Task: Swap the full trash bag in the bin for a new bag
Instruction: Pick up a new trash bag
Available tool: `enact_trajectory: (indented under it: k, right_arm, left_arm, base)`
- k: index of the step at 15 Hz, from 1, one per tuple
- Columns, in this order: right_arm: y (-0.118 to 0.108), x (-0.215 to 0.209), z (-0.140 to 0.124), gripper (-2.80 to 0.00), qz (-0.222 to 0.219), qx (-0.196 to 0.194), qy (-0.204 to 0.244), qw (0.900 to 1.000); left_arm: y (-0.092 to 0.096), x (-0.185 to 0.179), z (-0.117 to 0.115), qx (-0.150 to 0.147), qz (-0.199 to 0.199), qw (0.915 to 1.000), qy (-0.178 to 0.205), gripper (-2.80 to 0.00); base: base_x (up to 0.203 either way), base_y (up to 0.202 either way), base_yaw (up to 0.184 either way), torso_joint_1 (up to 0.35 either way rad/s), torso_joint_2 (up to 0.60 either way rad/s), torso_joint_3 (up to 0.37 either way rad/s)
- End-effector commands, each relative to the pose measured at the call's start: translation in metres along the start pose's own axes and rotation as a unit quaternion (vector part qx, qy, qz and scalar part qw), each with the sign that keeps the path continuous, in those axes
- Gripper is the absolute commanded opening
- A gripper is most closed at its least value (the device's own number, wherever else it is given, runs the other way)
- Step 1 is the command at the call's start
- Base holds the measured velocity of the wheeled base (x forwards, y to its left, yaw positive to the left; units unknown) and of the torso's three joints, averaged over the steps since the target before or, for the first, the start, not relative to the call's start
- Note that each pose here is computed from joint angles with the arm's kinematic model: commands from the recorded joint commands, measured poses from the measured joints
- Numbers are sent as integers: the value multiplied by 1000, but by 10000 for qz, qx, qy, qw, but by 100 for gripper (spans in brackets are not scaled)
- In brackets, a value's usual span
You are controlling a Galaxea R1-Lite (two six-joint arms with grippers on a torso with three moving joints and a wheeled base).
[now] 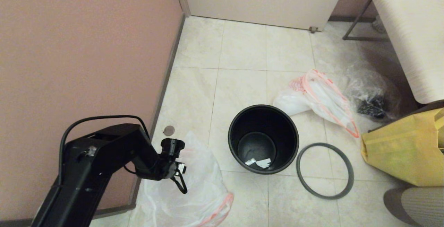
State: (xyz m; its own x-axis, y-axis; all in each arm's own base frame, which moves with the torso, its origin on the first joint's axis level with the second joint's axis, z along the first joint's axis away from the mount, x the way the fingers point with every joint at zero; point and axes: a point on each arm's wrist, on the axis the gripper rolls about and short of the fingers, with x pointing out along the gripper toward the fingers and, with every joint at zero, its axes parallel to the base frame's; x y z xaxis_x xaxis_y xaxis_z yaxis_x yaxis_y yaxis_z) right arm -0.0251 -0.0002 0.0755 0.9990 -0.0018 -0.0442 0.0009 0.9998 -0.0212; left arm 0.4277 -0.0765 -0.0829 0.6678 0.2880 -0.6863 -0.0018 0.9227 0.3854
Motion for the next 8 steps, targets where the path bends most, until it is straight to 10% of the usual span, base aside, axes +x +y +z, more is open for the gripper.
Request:
enact_trajectory:
  k: [1,3,4,8]
  right_arm:
    - [0,0,0,-280,2,-3,9,10000]
    - [0,0,0,-280,2,-3,9,10000]
    - [0,0,0,-280,2,-3,9,10000]
    - [0,0,0,-280,2,-3,9,10000]
  left_arm:
    - [-4,10,-5,10,-7,10000,41,0]
    - [-6,16,-7,3,3,10000,56,0]
    - [-6,17,-5,-11,10,10000,39,-280]
    - [-6,16,-6,5,1,10000,78,-280]
  base:
    - [0,0,0,0,0,0]
    - [0,0,0,0,0,0]
    - [0,0,0,0,0,0]
    - [0,0,0,0,0,0]
